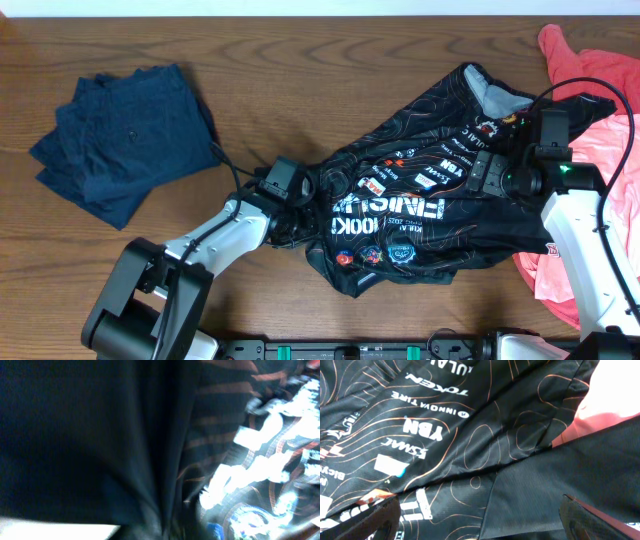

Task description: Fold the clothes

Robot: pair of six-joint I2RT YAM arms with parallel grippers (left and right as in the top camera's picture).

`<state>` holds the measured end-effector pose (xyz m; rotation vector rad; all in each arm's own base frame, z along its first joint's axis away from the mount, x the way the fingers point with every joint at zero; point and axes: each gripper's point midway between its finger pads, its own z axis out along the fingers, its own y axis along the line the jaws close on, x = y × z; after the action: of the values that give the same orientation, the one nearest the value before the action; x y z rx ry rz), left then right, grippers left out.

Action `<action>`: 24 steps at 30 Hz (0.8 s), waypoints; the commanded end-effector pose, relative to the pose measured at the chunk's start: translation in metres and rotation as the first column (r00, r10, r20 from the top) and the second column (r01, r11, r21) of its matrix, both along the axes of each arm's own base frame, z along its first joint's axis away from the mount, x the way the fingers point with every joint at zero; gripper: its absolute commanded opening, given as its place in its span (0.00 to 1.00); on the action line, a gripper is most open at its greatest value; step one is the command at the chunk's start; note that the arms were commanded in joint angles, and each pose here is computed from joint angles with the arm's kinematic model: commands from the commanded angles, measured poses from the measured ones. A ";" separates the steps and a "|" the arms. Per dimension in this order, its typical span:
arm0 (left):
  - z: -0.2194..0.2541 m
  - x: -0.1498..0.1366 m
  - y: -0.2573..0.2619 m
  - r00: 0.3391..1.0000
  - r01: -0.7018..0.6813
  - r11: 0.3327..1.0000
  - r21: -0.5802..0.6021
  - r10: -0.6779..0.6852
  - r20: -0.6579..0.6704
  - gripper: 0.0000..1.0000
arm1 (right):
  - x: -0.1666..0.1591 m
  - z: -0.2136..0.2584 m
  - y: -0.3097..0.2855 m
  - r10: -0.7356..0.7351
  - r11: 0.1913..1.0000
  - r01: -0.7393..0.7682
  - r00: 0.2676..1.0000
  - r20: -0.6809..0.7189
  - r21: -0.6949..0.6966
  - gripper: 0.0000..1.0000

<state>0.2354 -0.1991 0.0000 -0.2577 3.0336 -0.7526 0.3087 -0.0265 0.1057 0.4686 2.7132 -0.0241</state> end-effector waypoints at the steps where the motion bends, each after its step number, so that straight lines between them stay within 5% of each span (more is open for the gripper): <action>1: 0.000 0.029 0.031 0.993 -0.004 0.992 0.128 -0.011 0.119 0.06 | -0.002 0.003 -0.003 -0.020 1.000 0.020 1.000 0.004 -0.004 0.99; 7: 0.075 0.126 0.111 0.936 -0.181 0.950 0.253 0.087 0.340 0.06 | -0.006 0.002 -0.003 -0.020 1.000 0.020 1.000 -0.013 -0.004 0.99; 12: 0.170 0.198 0.186 0.798 -0.396 0.895 0.206 0.225 0.560 0.06 | -0.007 0.001 -0.003 -0.020 1.000 0.020 1.000 -0.020 -0.003 0.99; 13: 0.183 0.204 0.198 0.775 -0.425 0.886 0.188 0.248 0.581 0.12 | -0.008 0.001 -0.003 -0.020 1.000 0.020 1.000 -0.021 -0.003 0.99; 15: 0.194 0.206 0.209 0.766 -0.437 0.886 0.155 0.276 0.580 0.80 | -0.009 0.001 -0.002 -0.019 1.000 0.019 0.999 -0.025 -0.003 0.99; 16: 0.193 0.203 0.208 0.776 -0.428 0.893 0.141 0.283 0.564 0.98 | -0.009 0.001 -0.002 -0.019 1.000 0.019 0.999 -0.025 -0.003 0.99; 24: 0.137 0.104 0.157 0.965 -0.249 0.958 0.141 0.233 0.121 0.98 | -0.010 0.000 -0.002 -0.019 1.000 0.019 0.999 -0.032 -0.002 0.99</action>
<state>0.3638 -0.0148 0.1485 -0.6006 2.7503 -0.3837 0.2985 -0.0259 0.1018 0.4740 2.7568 -0.0312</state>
